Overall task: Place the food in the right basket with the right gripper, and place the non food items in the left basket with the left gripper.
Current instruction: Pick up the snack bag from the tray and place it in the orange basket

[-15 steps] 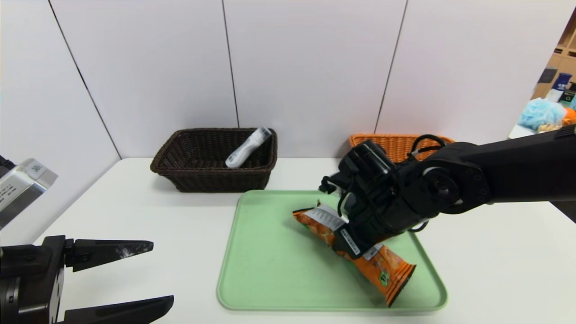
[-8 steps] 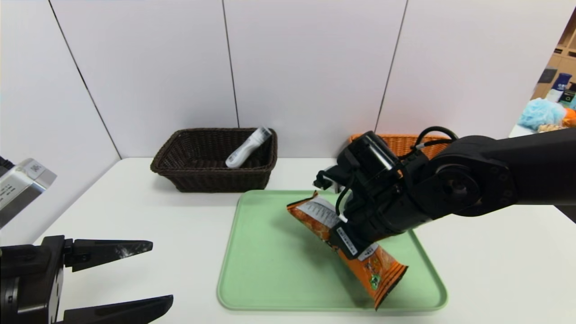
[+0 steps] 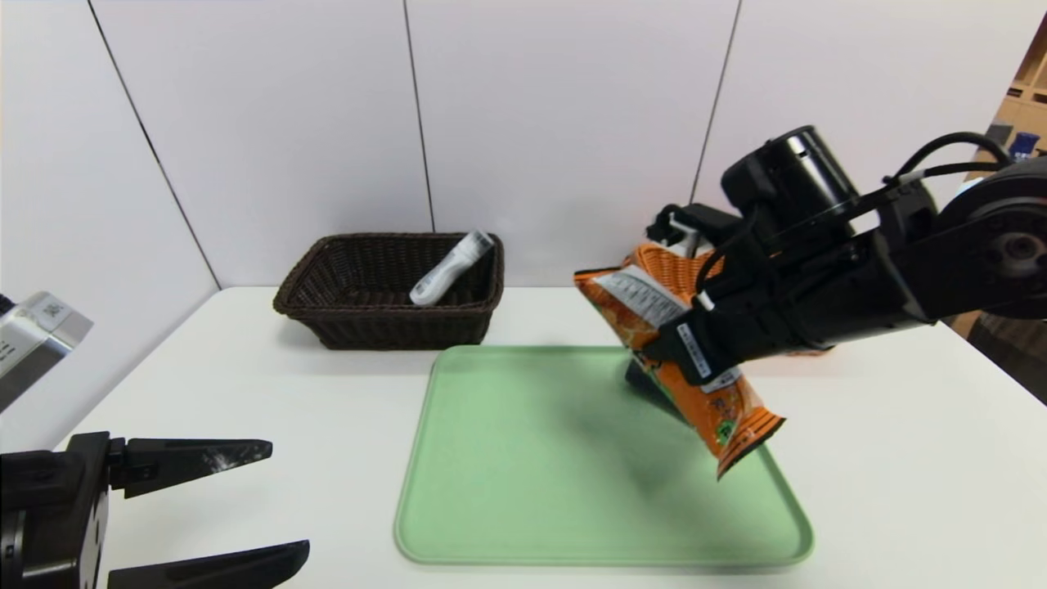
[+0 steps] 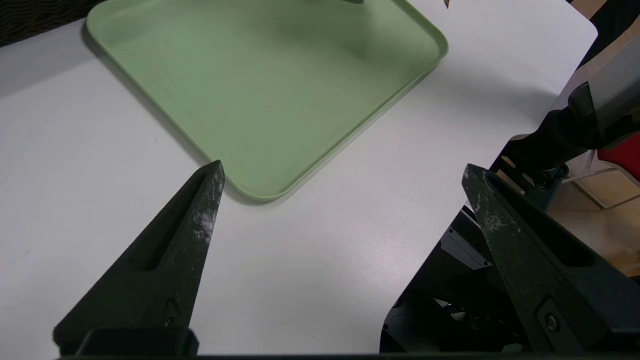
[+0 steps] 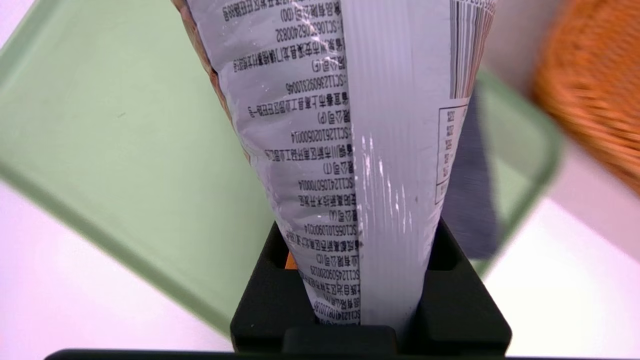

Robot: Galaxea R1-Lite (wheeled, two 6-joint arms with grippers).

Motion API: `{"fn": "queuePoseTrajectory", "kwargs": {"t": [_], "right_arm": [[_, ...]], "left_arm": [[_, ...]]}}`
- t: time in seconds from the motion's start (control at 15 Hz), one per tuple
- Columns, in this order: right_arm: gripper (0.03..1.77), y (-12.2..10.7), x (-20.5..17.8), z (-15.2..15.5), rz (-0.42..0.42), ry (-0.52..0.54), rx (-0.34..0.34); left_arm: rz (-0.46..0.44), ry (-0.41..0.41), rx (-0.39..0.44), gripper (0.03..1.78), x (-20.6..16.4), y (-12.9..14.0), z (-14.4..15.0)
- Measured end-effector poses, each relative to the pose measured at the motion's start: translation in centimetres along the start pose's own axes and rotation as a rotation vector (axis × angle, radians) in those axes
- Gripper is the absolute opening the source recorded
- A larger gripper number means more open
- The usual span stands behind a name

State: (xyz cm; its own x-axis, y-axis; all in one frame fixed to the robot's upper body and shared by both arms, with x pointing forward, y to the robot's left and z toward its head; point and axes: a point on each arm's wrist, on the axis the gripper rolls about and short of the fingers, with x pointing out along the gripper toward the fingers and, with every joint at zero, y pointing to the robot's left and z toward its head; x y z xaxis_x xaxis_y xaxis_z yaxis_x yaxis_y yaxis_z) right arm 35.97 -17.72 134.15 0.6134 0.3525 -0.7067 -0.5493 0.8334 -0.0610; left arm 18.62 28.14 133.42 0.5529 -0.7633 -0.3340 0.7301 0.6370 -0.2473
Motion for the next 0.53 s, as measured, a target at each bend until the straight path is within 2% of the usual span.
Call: {"fn": "queuePoseTrajectory", "kwargs": {"t": [0.27, 0.53], "right_arm": [[0.44, -5.7, -2.4, -0.4, -0.144, -0.049, 0.106], [0.44, -9.5, -3.9, 0.0, -0.243, -0.107, 0.264]], "left_arm": [[0.000, -0.003, 0.002, 1.69, -0.1, -0.1, -0.1], [-0.001, -0.003, 0.003, 1.69, -0.1, -0.1, -0.1]]}}
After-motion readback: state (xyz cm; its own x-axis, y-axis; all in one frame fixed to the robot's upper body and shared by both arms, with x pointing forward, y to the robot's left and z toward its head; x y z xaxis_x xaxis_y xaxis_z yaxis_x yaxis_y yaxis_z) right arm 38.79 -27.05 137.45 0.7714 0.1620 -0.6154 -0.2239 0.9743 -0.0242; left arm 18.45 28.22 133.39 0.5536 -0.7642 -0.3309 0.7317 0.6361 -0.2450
